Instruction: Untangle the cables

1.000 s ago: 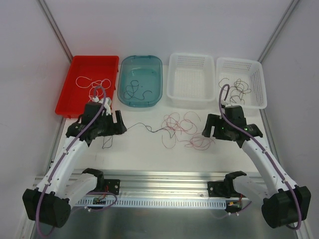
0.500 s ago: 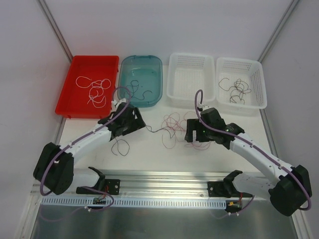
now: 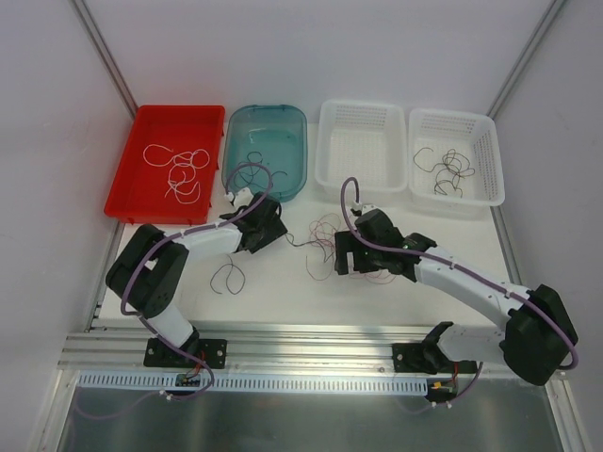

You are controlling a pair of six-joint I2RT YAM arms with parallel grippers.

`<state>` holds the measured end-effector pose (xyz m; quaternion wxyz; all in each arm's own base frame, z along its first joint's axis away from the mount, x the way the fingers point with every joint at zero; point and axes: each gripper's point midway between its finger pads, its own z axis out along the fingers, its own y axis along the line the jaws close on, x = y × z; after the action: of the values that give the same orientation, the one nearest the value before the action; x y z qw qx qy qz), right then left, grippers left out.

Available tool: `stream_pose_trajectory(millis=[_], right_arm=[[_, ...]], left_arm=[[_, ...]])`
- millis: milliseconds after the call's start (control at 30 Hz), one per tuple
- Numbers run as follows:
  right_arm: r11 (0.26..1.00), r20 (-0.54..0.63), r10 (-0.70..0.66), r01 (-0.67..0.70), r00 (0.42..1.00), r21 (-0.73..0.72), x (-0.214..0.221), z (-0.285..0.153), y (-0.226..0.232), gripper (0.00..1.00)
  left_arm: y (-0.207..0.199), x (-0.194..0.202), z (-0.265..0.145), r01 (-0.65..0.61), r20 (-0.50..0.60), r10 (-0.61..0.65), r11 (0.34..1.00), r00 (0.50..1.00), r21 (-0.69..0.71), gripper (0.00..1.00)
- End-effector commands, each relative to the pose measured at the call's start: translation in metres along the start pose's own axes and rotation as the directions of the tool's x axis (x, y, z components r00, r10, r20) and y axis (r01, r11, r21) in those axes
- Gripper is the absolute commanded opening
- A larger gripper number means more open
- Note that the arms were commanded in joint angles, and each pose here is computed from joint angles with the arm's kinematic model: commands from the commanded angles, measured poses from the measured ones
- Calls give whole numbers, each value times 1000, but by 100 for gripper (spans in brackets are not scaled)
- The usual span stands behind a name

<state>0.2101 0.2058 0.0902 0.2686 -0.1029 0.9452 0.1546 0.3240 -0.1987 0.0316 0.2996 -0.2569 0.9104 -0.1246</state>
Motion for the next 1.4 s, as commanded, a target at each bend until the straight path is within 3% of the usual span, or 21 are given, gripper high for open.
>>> stream_pose_trajectory(millis=[0, 333, 533, 867, 1067, 1367], right_arm=[[1000, 63, 8, -7, 998, -13, -19, 3, 13, 94], [999, 50, 0, -3, 999, 49, -13, 17, 6, 94], [987, 54, -3, -6, 999, 162, -11, 23, -15, 94], [976, 1, -1, 1, 1000, 220, -1, 41, -23, 86], [988, 27, 14, -18, 1000, 153, -11, 33, -7, 83], [1000, 114, 3, -6, 993, 29, -46, 5, 31, 86]], left_arm=[[-15, -4, 5, 56, 34, -57, 998, 998, 14, 67], [4, 8, 9, 31, 38, -30, 999, 999, -34, 64], [37, -3, -4, 5, 114, 5, 997, 994, -82, 65], [91, -11, -10, 28, 113, -10, 987, 994, -156, 60], [85, -17, -20, 6, 123, 8, 993, 992, -117, 61], [50, -37, -55, 27, 173, -35, 999, 984, 43, 71]])
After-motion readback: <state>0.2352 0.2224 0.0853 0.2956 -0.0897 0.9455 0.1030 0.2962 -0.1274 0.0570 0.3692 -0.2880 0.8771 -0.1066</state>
